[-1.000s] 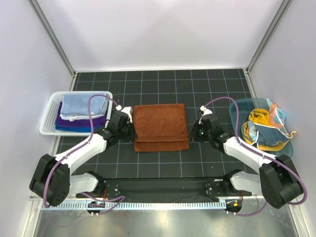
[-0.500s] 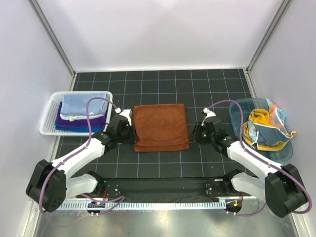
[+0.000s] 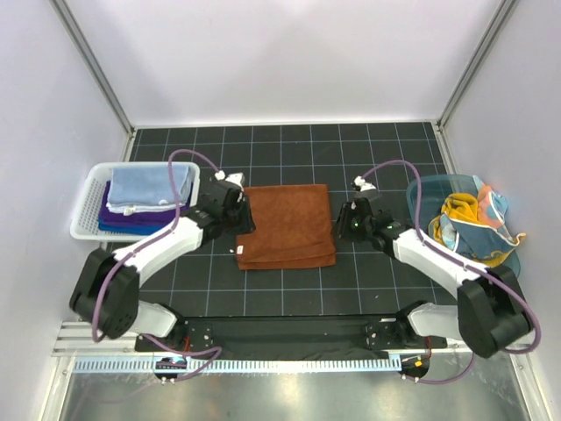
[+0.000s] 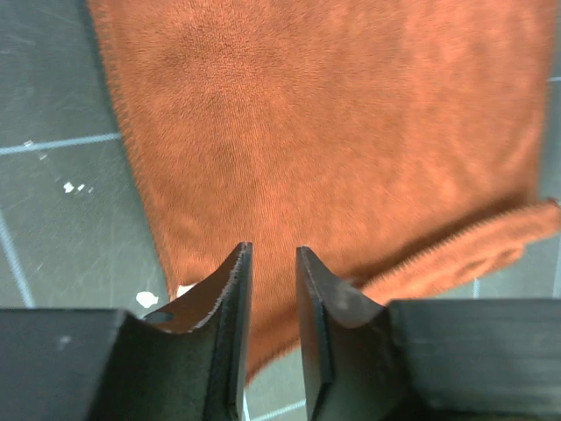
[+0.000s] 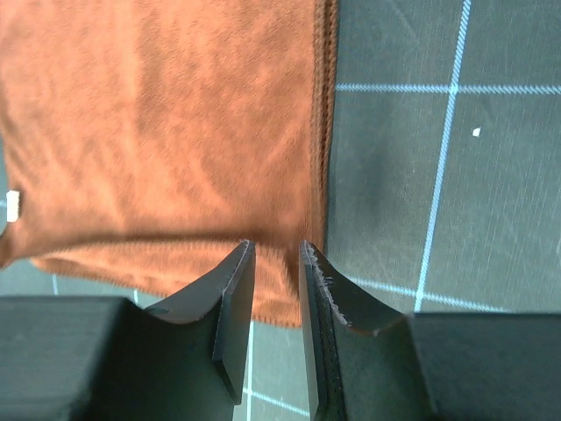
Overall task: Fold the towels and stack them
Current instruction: Fold the towel
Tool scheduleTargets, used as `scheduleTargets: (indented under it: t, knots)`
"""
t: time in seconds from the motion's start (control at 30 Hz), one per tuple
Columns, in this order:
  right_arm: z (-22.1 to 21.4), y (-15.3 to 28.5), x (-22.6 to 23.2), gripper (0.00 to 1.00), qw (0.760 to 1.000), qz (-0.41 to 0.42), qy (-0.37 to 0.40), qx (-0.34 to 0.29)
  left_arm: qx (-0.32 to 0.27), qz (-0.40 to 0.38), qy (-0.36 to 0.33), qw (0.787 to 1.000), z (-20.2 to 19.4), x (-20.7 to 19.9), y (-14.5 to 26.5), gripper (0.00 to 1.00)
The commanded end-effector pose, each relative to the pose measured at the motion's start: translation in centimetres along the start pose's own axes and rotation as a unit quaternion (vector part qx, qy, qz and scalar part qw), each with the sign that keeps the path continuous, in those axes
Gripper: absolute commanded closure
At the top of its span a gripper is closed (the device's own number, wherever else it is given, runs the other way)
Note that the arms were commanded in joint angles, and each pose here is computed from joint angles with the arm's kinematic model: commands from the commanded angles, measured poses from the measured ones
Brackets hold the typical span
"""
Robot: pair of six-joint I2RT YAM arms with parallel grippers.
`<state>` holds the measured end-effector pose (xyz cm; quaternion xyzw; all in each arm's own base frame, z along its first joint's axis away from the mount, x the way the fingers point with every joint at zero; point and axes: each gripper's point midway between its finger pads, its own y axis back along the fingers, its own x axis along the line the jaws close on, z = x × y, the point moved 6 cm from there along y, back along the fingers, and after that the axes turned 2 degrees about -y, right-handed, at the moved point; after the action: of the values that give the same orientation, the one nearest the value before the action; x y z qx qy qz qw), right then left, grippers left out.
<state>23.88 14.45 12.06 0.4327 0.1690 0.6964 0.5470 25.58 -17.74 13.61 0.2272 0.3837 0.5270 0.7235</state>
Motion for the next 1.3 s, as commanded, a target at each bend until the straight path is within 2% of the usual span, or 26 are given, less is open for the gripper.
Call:
scheduleTargets:
  t: [0.0, 0.27, 0.43, 0.77, 0.93, 1.07, 1.13, 1.17, 1.23, 1.27]
  knots:
    - [2.0, -0.7, 1.2, 0.67, 1.000, 0.000, -0.004, -0.023, 0.028, 0.011, -0.001, 1.000, 0.1, -0.3, -1.7, 0.71]
    - [-0.8, -2.2, 0.6, 0.67, 1.000, -0.007, 0.000, 0.020, 0.058, 0.011, -0.001, 0.998, -3.4, 0.0, -1.5, 0.74]
    - [-2.0, -1.7, 0.1, 0.68, 1.000, -0.006, -0.005, 0.026, 0.078, -0.023, -0.009, 0.997, -5.3, -0.6, -0.5, 0.74]
    - [-3.4, 1.7, -0.6, 0.68, 1.000, 0.007, -0.013, 0.007, 0.094, -0.036, -0.019, 0.995, -7.1, -0.8, 0.9, 0.75]
    - [-1.9, 3.8, 0.4, 0.68, 0.999, 0.024, -0.017, -0.023, 0.096, -0.030, -0.018, 0.995, -7.7, -0.7, 1.1, 0.75]
    - [-0.5, 3.6, 1.1, 0.68, 1.000, 0.014, -0.008, -0.022, 0.072, -0.018, -0.016, 0.997, -6.5, -0.9, 1.4, 0.74]
    - [1.2, 3.0, 1.6, 0.68, 0.999, -0.008, -0.001, -0.032, 0.051, 0.014, -0.019, 0.998, -5.1, -0.7, 1.8, 0.69]
    - [1.7, 2.7, 1.9, 0.68, 0.999, -0.012, 0.000, -0.034, 0.020, 0.032, -0.023, 0.999, -3.1, -1.1, 2.0, 0.67]
    - [3.6, 1.6, 2.5, 0.68, 0.999, -0.028, 0.009, -0.045, 0.004, 0.063, -0.023, 0.998, -1.3, -0.6, 2.2, 0.62]
    - [4.2, 1.0, 2.6, 0.68, 0.998, -0.038, 0.011, -0.046, -0.014, 0.068, -0.021, 0.997, 0.9, -1.1, 2.2, 0.62]
